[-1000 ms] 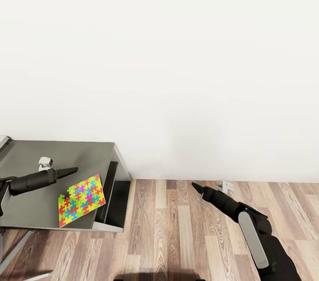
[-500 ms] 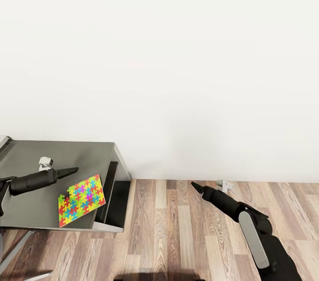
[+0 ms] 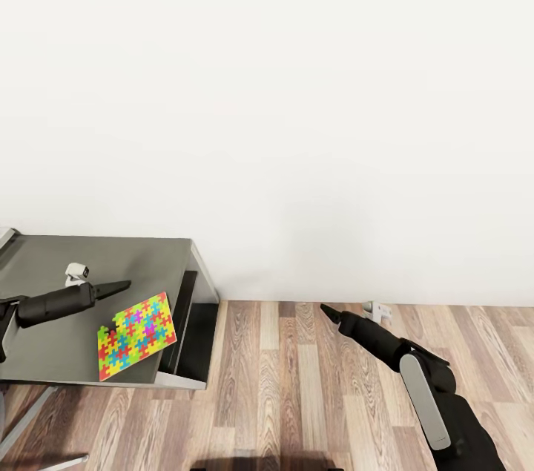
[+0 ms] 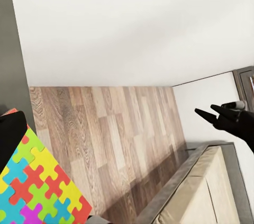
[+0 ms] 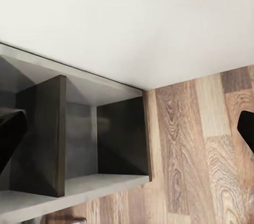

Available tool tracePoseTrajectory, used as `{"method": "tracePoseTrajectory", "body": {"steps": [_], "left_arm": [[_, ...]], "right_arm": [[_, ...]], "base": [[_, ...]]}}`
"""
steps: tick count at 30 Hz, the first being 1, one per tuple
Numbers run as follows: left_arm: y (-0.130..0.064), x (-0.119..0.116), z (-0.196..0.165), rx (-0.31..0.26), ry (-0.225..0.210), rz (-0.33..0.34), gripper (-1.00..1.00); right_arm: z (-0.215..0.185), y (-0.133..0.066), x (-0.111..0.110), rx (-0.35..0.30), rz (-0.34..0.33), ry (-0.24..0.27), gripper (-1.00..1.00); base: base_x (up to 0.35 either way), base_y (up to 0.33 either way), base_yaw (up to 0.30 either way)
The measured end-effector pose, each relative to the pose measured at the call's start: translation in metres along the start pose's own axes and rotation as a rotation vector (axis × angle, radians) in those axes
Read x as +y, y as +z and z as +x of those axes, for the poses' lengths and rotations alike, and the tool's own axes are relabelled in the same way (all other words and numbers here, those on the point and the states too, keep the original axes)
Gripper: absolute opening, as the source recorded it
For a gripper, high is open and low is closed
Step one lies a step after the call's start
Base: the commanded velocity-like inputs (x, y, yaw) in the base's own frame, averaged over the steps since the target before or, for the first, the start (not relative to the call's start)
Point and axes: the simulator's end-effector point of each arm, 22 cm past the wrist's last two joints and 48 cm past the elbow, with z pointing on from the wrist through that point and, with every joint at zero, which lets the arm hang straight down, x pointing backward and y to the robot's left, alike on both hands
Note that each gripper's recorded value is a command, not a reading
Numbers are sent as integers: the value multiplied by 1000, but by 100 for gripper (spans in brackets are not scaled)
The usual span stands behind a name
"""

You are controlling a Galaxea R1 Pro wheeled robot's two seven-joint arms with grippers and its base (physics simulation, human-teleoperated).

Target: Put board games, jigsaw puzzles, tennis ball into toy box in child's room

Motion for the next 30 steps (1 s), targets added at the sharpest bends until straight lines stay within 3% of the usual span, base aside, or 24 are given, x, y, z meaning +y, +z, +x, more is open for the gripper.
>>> {"method": "tracePoseTrajectory", "body": {"steps": [20, 30], "left_arm": [[-2, 0, -1, 0, -2, -4, 100], [-27, 2, -13, -10, 12, -41, 100]], "right_arm": [[-9, -1, 1, -37, -1, -14, 100], [-13, -3, 5, -47, -6, -19, 100]], "base": [[0, 0, 0], [0, 0, 0]]}}
